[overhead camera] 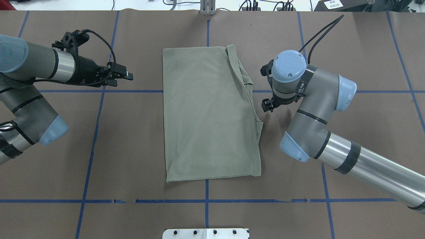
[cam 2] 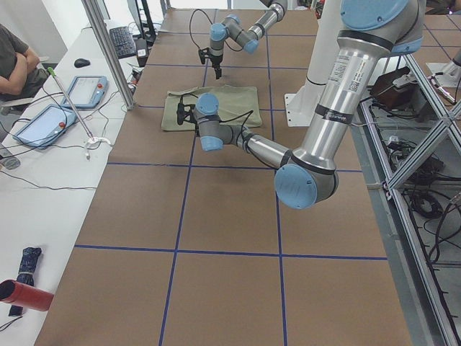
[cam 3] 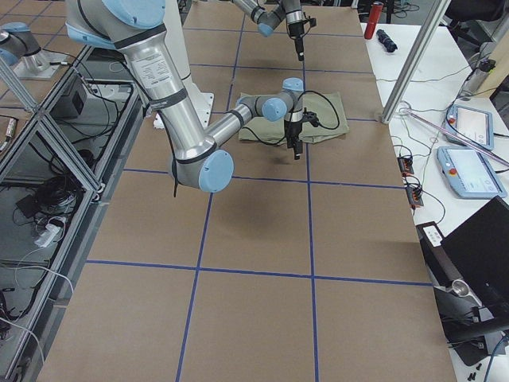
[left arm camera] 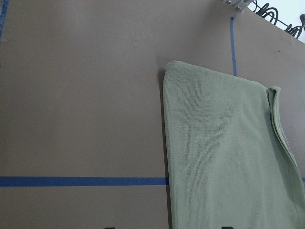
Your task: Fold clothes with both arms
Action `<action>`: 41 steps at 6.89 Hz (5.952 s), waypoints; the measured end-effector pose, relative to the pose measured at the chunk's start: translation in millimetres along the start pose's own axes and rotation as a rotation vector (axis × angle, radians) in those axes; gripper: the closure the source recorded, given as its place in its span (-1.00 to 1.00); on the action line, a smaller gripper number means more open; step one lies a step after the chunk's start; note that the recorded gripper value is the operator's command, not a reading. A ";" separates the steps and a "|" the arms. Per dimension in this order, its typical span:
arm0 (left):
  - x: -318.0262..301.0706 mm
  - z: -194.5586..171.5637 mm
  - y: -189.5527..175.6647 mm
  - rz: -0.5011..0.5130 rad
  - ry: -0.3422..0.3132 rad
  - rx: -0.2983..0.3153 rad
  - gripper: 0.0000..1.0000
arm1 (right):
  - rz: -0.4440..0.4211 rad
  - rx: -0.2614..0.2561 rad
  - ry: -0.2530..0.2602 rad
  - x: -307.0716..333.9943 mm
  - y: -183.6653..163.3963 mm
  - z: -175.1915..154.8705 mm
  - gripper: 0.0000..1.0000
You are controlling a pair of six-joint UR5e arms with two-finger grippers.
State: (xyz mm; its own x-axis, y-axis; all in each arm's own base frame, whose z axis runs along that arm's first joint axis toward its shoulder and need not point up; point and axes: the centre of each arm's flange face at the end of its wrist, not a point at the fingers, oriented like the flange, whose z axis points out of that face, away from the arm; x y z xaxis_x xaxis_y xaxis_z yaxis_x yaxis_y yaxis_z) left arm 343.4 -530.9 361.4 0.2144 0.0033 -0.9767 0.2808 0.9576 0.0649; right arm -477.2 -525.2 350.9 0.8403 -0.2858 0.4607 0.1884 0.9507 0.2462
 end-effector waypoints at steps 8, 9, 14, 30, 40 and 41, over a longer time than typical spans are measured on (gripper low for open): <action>-2.7 -0.4 1.1 0.008 -0.003 -0.003 -0.59 | 0.154 0.123 0.014 -58.7 -126.1 15.1 -1.00; -1.9 -1.5 1.6 0.009 -0.001 -0.002 -0.59 | 0.136 0.123 0.038 -25.5 -131.8 20.5 -1.00; 22.2 -18.8 5.6 0.028 0.044 0.012 -0.59 | 0.128 0.137 -0.037 79.1 -119.9 28.9 -1.00; 17.5 -23.0 9.8 0.031 0.041 0.013 -0.59 | 0.958 0.096 -0.235 -141.5 184.5 -24.9 -0.52; 20.2 -26.1 9.4 0.033 0.047 0.015 -0.59 | 0.992 0.018 -0.258 -130.3 169.5 -36.6 1.00; 20.4 -26.2 9.6 0.032 0.047 0.014 -0.59 | 0.997 0.011 -0.274 -127.1 165.2 -45.7 1.00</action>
State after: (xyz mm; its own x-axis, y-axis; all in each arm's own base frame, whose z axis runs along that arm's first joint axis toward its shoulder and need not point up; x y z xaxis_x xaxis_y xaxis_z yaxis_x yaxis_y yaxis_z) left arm 325.9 -514.1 336.7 0.1792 0.0480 -0.9827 0.2878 0.9526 0.0990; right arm -529.6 -326.3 294.1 0.4669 0.6125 0.6379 -0.5357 0.7698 -0.3471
